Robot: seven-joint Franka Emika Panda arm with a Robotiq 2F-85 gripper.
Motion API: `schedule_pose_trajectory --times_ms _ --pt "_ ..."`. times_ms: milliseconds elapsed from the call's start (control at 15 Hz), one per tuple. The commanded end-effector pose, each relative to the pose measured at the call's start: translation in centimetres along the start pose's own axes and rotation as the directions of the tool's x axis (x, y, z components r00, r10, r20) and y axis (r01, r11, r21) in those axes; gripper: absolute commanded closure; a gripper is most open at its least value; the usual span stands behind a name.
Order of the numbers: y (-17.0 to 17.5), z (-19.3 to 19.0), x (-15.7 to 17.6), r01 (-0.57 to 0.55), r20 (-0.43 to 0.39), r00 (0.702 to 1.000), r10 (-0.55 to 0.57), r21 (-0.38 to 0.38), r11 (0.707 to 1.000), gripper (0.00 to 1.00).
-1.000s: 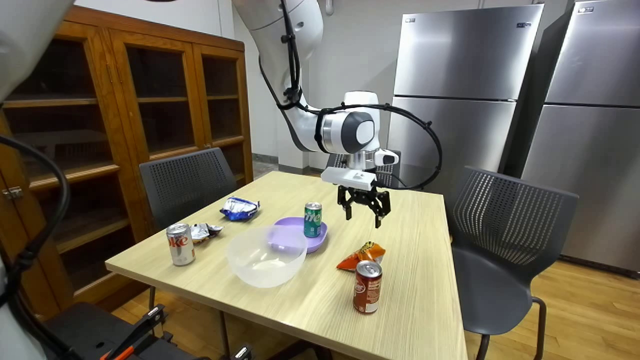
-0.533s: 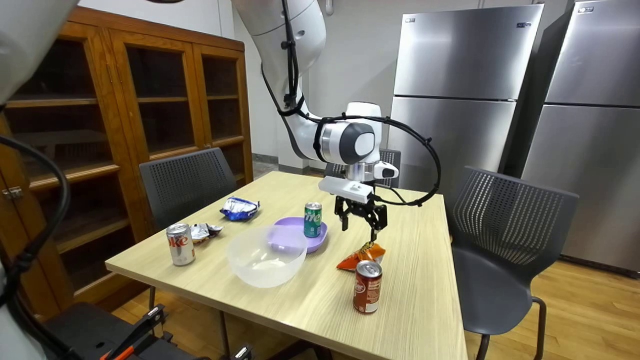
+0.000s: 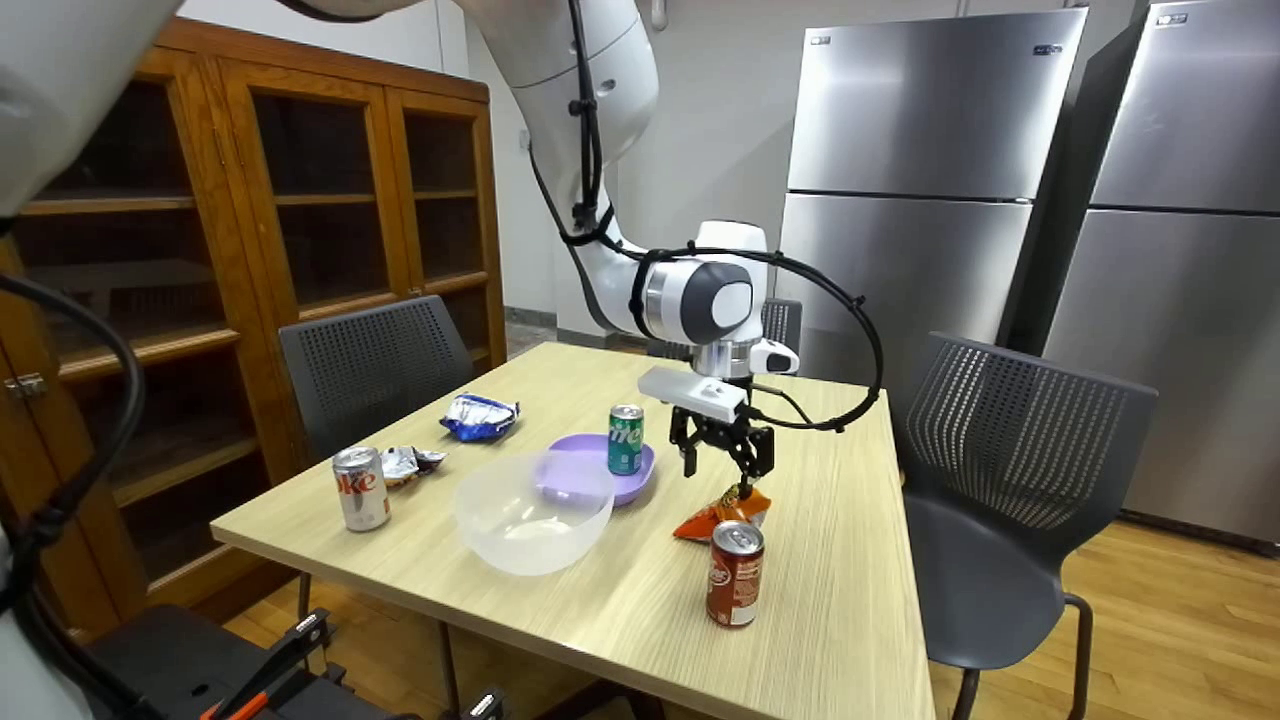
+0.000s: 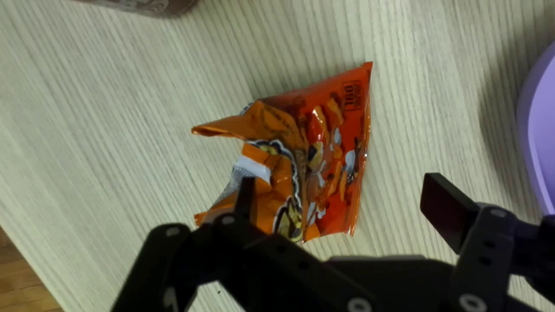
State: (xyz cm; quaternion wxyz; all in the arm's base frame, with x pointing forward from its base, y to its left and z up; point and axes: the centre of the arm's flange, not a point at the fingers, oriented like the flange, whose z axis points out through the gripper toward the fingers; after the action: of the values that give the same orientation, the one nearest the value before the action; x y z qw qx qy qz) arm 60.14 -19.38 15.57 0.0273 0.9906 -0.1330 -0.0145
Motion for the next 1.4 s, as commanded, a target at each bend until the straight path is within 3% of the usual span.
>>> schedule_pose_trajectory --times_ms 0,533,867,1333 --pt "0.1 0.0 0.7 -0.013 0.016 1.000 0.013 0.022 1.000 0.34" --pt "0.2 0.0 0.7 -0.020 0.013 1.000 0.019 0.022 1.000 0.97" --pt "0.4 -0.2 0.5 -0.017 0.012 1.000 0.017 0.023 1.000 1.00" --pt "-0.1 -4.2 0.1 0.034 -0.052 0.998 -0.032 0.029 0.999 1.00"
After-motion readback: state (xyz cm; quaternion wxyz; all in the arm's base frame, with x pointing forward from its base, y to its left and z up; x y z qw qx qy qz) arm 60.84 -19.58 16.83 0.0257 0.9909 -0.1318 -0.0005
